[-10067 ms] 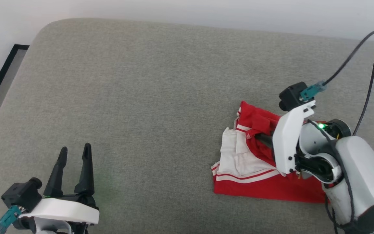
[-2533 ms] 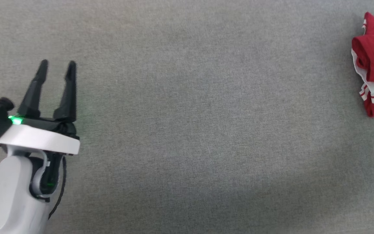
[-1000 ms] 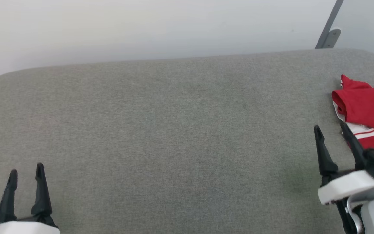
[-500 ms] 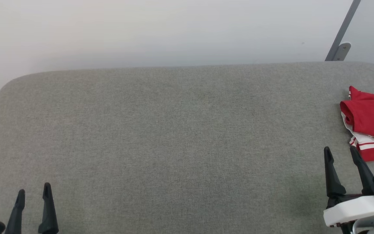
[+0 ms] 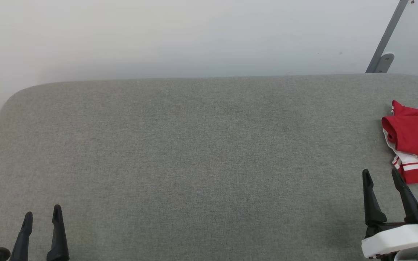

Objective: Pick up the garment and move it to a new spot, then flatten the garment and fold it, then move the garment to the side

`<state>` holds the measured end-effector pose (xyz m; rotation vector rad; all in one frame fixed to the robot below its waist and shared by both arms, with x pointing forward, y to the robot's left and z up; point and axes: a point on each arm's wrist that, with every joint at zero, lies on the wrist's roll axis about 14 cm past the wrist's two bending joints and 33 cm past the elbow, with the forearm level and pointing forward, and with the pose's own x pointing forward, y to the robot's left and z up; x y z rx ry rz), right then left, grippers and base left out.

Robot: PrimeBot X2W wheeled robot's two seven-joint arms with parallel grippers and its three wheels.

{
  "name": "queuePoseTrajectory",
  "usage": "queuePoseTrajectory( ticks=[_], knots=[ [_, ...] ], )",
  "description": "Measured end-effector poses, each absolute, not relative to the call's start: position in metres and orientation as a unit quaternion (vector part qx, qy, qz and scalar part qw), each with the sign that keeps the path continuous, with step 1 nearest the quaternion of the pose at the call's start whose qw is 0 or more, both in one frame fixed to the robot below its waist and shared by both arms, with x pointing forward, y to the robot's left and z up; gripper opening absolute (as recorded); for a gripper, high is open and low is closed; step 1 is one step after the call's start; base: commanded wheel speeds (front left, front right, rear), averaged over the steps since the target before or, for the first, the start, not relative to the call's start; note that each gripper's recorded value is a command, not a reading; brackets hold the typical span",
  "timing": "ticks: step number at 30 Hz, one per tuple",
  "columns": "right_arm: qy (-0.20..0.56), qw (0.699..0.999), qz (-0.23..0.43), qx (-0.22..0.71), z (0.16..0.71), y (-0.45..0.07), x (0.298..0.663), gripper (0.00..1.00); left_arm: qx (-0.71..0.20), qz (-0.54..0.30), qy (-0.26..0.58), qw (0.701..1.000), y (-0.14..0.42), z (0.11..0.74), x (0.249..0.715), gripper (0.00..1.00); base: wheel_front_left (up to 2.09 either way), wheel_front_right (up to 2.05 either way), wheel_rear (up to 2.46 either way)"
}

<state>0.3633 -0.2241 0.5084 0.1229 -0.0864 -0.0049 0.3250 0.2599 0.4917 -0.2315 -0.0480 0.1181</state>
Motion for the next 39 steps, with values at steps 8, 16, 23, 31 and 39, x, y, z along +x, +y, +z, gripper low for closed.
queuePoseTrajectory(
  ticks=[8,16,23,31,39],
  knots=[
    [-0.043,0.997,-0.006,0.065,0.508,-0.224,0.363,1.0,-0.115,0.052,-0.024,0.992,0.256,0.492,0.323,1.0,0.0,0.0,0.0],
    [-0.034,0.997,-0.006,0.066,0.502,-0.222,0.361,1.0,-0.115,0.047,-0.023,0.992,0.253,0.492,0.322,1.0,0.0,0.0,0.0],
    [-0.004,0.997,-0.009,0.077,0.482,-0.218,0.354,0.0,-0.13,0.051,0.002,0.99,0.247,0.476,0.317,0.0,0.0,0.0,0.0],
    [0.01,0.99,-0.025,0.139,0.476,-0.221,0.353,0.0,-0.186,0.062,0.015,0.98,0.246,0.469,0.318,0.0,0.0,0.0,0.0],
    [0.01,0.977,-0.036,0.209,0.478,-0.222,0.357,0.0,-0.248,0.071,0.016,0.966,0.245,0.469,0.324,0.0,0.0,0.0,0.0]
  ],
)
